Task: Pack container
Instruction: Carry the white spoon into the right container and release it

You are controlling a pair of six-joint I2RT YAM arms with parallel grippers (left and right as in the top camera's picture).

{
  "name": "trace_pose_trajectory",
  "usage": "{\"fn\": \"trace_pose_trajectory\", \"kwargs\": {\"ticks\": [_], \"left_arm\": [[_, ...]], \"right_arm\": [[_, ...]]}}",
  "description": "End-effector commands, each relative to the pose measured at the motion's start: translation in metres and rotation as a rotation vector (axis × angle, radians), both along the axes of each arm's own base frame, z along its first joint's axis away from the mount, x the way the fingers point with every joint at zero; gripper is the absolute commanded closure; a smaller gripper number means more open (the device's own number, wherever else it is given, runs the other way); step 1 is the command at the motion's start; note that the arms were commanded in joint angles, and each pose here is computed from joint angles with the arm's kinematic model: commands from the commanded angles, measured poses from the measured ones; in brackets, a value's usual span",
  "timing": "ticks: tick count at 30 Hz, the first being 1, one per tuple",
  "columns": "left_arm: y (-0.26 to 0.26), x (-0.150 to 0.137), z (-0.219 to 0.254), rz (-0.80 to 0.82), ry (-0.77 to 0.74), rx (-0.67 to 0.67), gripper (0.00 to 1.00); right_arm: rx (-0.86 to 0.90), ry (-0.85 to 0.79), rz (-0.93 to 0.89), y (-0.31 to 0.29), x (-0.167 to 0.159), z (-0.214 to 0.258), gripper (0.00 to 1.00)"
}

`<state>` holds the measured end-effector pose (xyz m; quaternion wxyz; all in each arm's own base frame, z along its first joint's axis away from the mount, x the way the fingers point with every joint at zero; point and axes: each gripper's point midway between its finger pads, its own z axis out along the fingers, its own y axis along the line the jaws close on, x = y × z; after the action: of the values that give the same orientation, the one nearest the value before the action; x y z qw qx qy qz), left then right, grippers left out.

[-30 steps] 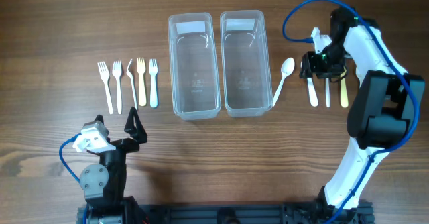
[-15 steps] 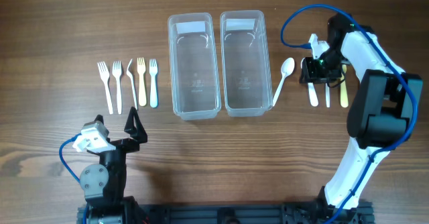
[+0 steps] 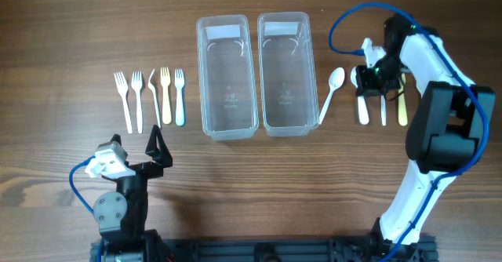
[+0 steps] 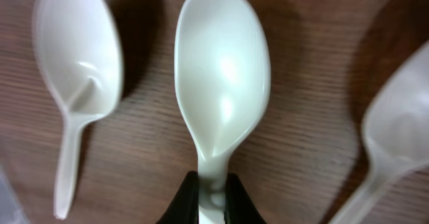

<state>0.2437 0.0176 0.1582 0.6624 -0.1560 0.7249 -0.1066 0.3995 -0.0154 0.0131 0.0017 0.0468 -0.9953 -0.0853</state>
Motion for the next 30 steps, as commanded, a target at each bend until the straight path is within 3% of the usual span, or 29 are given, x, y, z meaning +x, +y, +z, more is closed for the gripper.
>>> {"fn": "trace_pose_trajectory", "kwargs": {"ticks": [1,7,11,20,30], "left_arm": [[-0.002,0.0,-0.003,-0.014,0.004,0.012,0.0],[-0.002,0.0,-0.003,-0.014,0.004,0.012,0.0],[-0.002,0.0,-0.003,-0.014,0.004,0.012,0.0],[-0.002,0.0,-0.003,-0.014,0.004,0.012,0.0],[-0.002,0.0,-0.003,-0.014,0.004,0.012,0.0]], "right_arm": [[-0.011,-0.15,0.001,-0.003,0.043,0.058,0.96],[-0.01,-0.394,0.012,0.017,0.075,0.174,0.96],[0.031,-0.472,0.049,0.057,0.078,0.205,0.96],[0.115,-0.413,0.234,0.185,0.055,0.186,0.96],[0.045,-0.247,0.263,0.221,0.034,0.114,0.96]]}}
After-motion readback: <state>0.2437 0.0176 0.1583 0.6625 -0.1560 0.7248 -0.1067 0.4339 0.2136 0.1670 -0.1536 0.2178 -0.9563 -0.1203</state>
